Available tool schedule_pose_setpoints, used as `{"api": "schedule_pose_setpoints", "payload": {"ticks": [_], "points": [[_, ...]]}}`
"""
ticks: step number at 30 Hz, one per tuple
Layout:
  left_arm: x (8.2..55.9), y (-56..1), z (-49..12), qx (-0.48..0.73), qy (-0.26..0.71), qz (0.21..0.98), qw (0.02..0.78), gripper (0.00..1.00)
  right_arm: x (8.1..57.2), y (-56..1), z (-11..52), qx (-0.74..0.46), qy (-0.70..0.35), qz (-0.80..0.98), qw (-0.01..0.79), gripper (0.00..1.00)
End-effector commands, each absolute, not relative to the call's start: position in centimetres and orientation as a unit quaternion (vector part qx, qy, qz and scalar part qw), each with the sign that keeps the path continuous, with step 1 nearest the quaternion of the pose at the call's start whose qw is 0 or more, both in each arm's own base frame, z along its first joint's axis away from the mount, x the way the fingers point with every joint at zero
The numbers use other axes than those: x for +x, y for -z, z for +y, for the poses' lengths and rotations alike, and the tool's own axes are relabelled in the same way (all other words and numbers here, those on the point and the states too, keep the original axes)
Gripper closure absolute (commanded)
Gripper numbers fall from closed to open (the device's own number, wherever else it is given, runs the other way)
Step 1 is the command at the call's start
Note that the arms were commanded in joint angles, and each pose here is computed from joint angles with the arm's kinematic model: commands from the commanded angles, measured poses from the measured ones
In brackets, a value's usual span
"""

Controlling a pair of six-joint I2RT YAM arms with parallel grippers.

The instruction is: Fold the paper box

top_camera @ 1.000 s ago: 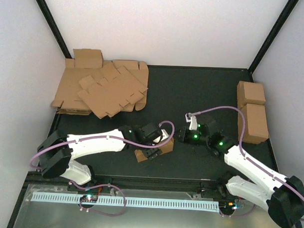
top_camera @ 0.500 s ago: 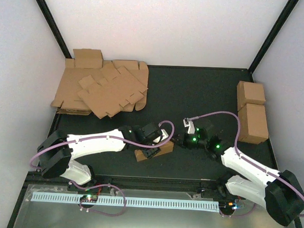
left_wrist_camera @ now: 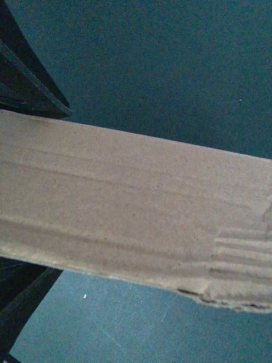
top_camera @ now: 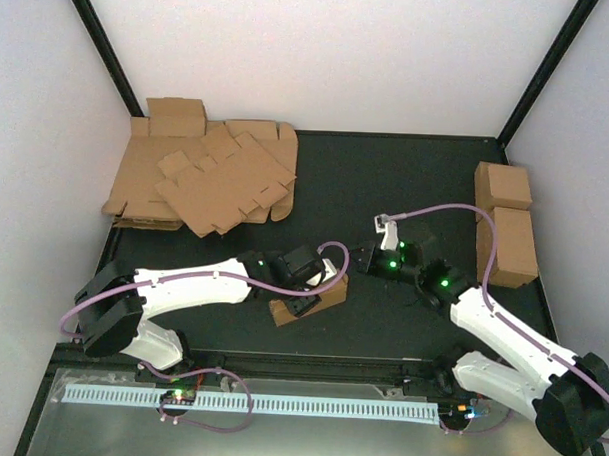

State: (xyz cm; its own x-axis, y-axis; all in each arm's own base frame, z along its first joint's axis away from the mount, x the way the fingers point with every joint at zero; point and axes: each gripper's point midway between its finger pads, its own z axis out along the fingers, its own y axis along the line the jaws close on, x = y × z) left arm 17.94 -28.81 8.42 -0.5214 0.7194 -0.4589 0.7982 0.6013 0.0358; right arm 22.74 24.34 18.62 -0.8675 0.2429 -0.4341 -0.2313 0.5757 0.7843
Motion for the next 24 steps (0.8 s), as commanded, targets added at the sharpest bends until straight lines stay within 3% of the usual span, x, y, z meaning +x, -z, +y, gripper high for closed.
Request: {"api": "schedule_pose_setpoints", "payload": {"ticks": [1,13,24], "points": [[17.8,-8.3,-28.7,0.442,0.087,0.866,0.218,0.37,23.2,-16.4,24.0,0.001,-0.429,0.868,0.249,0.98],[17.9,-8.0,-28.7,0.441,0.080,0.868,0.215,0.41,20.2,-11.3,24.9,0.003,-0.459,0.874,0.162,0.98],[17.7,-8.1,-28.7,0.443,0.083,0.867,0.213,0.42,21.6,-13.4,23.9,-0.019,-0.420,0.880,0.221,0.98]]}}
